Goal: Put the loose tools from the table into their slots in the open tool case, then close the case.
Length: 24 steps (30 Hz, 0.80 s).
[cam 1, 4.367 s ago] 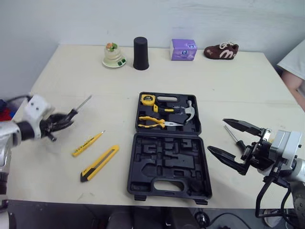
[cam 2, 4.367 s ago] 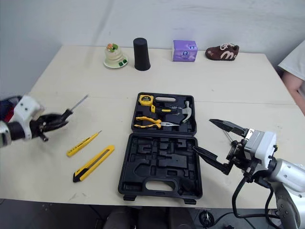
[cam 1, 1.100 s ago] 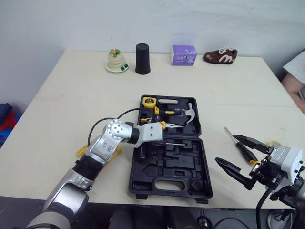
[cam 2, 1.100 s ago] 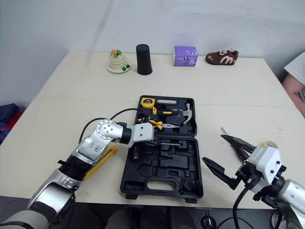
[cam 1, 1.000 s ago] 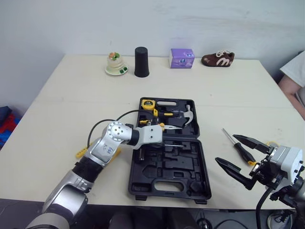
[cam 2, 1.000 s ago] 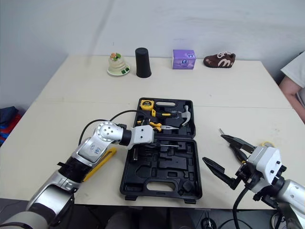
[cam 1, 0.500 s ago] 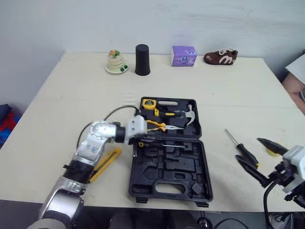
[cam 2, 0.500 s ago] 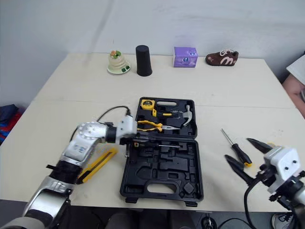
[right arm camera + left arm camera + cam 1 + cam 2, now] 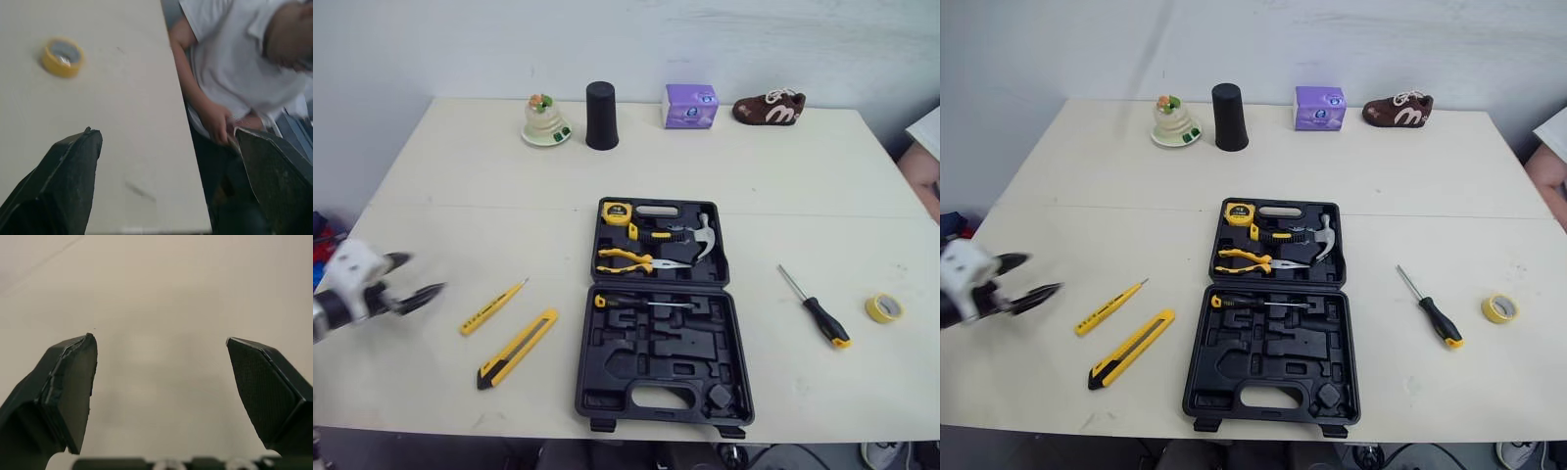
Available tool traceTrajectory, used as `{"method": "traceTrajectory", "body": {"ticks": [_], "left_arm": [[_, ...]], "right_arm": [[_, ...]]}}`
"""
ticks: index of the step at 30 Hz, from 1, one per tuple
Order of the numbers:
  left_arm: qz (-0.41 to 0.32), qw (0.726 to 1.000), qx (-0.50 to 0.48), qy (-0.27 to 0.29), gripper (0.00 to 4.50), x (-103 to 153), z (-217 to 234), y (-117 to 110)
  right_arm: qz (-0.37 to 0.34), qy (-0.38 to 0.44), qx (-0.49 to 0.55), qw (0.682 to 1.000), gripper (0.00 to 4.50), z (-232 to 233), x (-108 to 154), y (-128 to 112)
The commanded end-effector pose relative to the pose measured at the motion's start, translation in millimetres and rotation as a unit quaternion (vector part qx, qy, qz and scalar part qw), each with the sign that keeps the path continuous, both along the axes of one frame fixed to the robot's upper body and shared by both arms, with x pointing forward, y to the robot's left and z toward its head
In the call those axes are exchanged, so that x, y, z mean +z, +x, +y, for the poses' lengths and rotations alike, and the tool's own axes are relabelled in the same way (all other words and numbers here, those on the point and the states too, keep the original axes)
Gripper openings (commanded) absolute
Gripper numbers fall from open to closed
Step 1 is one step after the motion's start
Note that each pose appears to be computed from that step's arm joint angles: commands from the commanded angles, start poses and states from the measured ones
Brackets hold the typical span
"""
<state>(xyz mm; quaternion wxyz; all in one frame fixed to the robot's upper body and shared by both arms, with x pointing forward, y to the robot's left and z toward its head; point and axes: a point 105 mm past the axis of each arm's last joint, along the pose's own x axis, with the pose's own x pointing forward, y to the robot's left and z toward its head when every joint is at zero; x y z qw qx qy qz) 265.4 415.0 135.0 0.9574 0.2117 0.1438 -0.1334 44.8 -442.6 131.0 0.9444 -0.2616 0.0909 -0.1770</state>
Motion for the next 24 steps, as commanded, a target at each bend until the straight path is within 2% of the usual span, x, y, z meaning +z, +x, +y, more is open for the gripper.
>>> {"method": "traceTrajectory", "body": {"ticks": [1,4,7,10,13,16,19,21,24], "left_arm": [[-0.037,0.997,0.073,0.008,4.45,14,36,-23],[-0.062,0.988,0.141,-0.013,4.45,14,58,-38],[-0.068,0.988,0.136,-0.027,4.45,12,55,-38],[-0.069,0.991,0.111,-0.039,4.45,10,43,-32],[-0.071,0.995,0.025,-0.072,4.45,16,7,-13],[-0.076,0.992,-0.056,-0.085,4.45,27,-32,6],[-0.085,0.984,-0.126,-0.098,4.45,38,-73,25],[-0.088,0.975,-0.177,-0.099,4.45,47,-105,34],[-0.086,0.955,-0.262,-0.106,4.45,63,-153,37]], "right_arm": [[-0.006,-0.019,-0.057,0.998,4.5,-11,2,-29],[-0.011,-0.013,-0.108,0.994,4.5,-22,-5,-43],[-0.028,-0.011,-0.094,0.995,4.5,-21,-2,-30],[-0.029,-0.01,-0.051,0.998,4.5,-14,1,-4],[-0.032,0.015,-0.016,0.999,4.5,-7,10,29],[-0.038,0.054,0.087,0.994,4.5,27,23,67],[-0.002,0.104,0.153,0.983,4.5,58,31,97],[0.021,0.127,0.2,0.971,4.5,80,37,111],[0.069,0.173,0.247,0.951,4.5,107,36,122]]}}
